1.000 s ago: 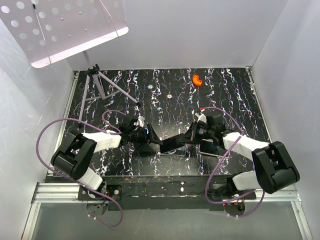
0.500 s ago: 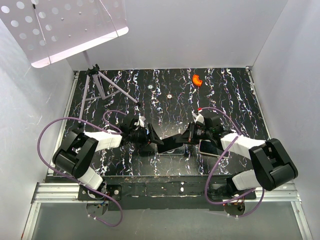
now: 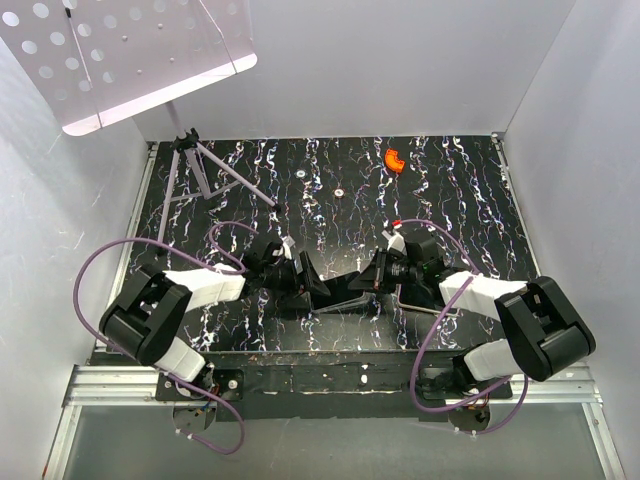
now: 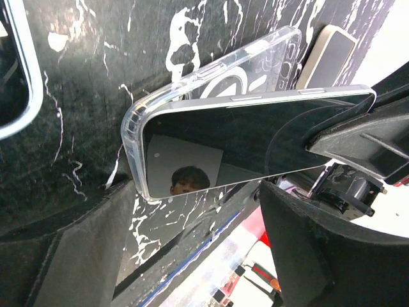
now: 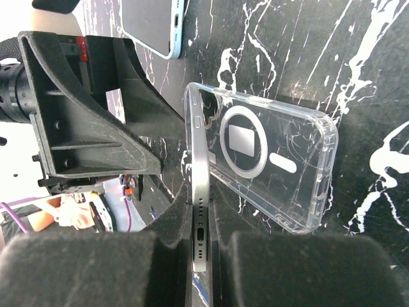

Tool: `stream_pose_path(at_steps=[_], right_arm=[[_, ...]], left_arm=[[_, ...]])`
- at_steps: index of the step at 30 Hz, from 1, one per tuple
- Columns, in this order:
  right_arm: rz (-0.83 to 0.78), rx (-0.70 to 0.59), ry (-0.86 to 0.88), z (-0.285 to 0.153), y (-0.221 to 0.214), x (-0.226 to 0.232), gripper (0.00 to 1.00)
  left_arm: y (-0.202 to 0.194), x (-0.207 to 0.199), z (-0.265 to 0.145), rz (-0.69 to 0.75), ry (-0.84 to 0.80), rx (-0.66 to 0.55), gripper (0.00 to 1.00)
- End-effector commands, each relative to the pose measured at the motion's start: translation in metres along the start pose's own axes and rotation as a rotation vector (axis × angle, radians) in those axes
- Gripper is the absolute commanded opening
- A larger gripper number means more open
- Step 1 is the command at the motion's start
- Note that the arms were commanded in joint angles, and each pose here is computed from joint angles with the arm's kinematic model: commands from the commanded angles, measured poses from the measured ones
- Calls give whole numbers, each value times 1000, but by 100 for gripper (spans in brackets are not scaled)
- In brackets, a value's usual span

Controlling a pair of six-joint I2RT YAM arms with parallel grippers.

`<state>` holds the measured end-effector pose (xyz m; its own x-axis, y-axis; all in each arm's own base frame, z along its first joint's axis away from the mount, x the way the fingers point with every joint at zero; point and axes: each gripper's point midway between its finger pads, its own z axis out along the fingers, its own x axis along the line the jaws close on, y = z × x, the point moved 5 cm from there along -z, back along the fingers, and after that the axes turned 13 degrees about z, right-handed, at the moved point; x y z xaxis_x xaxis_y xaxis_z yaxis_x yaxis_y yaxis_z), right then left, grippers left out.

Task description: Put the phone into the phone case

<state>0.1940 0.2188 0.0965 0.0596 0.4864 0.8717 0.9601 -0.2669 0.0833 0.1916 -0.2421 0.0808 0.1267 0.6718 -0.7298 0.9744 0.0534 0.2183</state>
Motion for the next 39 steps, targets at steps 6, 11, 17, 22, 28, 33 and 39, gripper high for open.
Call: stream_pose_path(at_steps=[6,11,17,22,28,33,39], right_arm=[[-1,55,-113,0,-20,-27,1],[13,71,-121,-2,-25,-30,1],[35,112,-126,0,-28,-29,1],[53,142,-160,3,-31,-29,1],[79,154,-211,1,-34,-32,1],[86,170,-237,1,-39,-34,1],[101,229,-222,9,-51,-30,1]], left_arm=[[20,-6,-12,76,68,-45,87],[32,-7,0,82,67,-40,88],[41,-11,13,107,49,-18,87],[45,-26,17,140,23,-19,87],[45,-39,15,162,-1,-23,86],[44,-39,1,178,56,-58,86],[43,-30,-34,235,233,-127,88]])
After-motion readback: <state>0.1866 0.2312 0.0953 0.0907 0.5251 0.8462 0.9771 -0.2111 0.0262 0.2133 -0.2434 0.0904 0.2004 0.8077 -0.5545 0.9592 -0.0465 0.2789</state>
